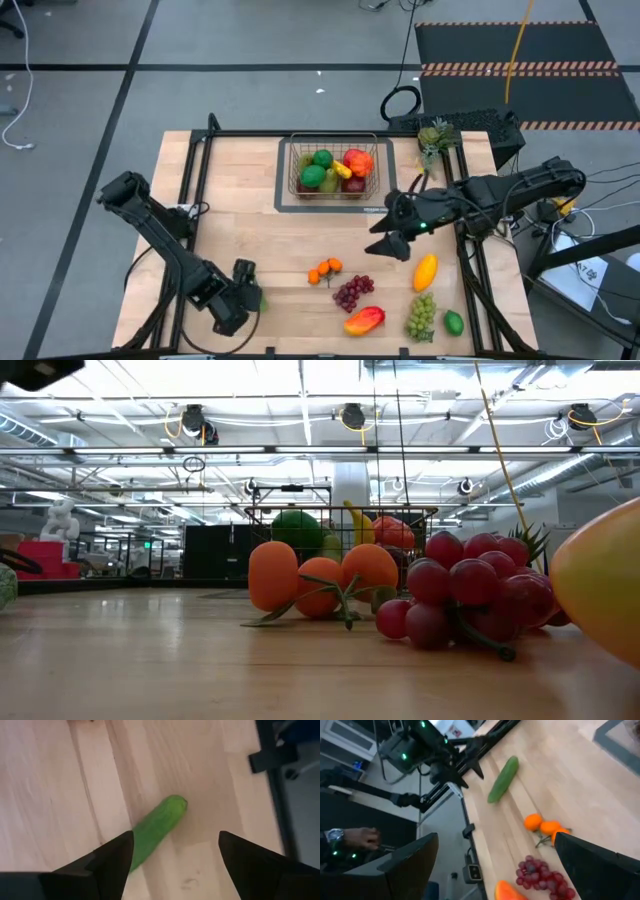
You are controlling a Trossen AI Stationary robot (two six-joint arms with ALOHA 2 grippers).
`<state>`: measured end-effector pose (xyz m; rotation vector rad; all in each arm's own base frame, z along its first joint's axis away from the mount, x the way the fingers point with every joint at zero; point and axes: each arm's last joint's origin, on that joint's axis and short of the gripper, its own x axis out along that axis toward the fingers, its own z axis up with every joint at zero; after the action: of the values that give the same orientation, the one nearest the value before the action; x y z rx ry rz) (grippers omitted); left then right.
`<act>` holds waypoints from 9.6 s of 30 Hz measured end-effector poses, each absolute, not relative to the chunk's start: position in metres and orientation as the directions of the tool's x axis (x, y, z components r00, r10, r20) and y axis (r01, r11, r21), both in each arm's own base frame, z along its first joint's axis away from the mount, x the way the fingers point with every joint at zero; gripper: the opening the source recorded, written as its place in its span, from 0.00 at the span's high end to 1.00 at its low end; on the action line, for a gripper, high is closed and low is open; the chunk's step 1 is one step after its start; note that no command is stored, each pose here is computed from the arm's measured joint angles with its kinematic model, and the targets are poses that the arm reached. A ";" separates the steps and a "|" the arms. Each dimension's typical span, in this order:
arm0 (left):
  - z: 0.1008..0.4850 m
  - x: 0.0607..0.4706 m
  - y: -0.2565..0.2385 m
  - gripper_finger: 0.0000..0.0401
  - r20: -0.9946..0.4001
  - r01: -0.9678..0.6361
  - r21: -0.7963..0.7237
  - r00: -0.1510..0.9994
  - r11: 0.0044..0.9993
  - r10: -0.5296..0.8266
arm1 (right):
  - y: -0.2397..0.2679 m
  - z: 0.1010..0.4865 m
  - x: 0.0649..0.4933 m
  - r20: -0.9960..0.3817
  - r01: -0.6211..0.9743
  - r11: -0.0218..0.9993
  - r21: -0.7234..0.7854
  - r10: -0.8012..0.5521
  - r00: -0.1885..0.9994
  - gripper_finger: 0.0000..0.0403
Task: Build produce basket
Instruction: Put the green lime into the brown wire basket
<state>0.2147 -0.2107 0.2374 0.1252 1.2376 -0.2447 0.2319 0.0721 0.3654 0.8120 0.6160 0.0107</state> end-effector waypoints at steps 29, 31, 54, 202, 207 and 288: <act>0.243 0.248 -0.189 0.14 -0.938 0.385 0.087 0.342 0.919 -0.055 | 0.060 0.340 0.157 -0.470 0.307 0.475 0.825 0.273 0.840 0.02; 0.243 0.251 -0.186 0.16 -0.936 0.382 0.098 0.350 0.919 -0.045 | 0.066 0.339 0.159 -0.474 0.336 0.412 0.847 0.297 0.829 0.02; 0.242 0.262 -0.152 0.41 -0.953 0.137 0.111 0.294 0.984 0.067 | 0.145 0.286 0.182 -0.703 0.781 0.038 0.624 0.464 0.539 0.03; 0.247 0.306 -0.088 0.41 -0.902 -0.182 0.008 0.424 0.983 0.086 | 0.173 0.225 0.138 -0.695 0.791 0.120 0.600 0.568 0.441 0.49; 0.247 0.306 -0.088 0.41 -0.902 -0.198 -0.001 0.424 0.980 0.085 | 0.160 0.237 0.141 -0.627 0.681 0.001 0.732 0.393 0.673 0.48; 0.294 0.345 -0.074 0.41 -0.503 -0.504 -0.710 0.852 0.492 0.146 | 0.042 0.340 0.196 0.235 -0.109 0.974 -0.201 0.156 0.959 0.48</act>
<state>0.3455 -0.0742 0.2936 -0.9835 0.4060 0.4076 0.1956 0.0423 0.3397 -0.1879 -0.2525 0.1348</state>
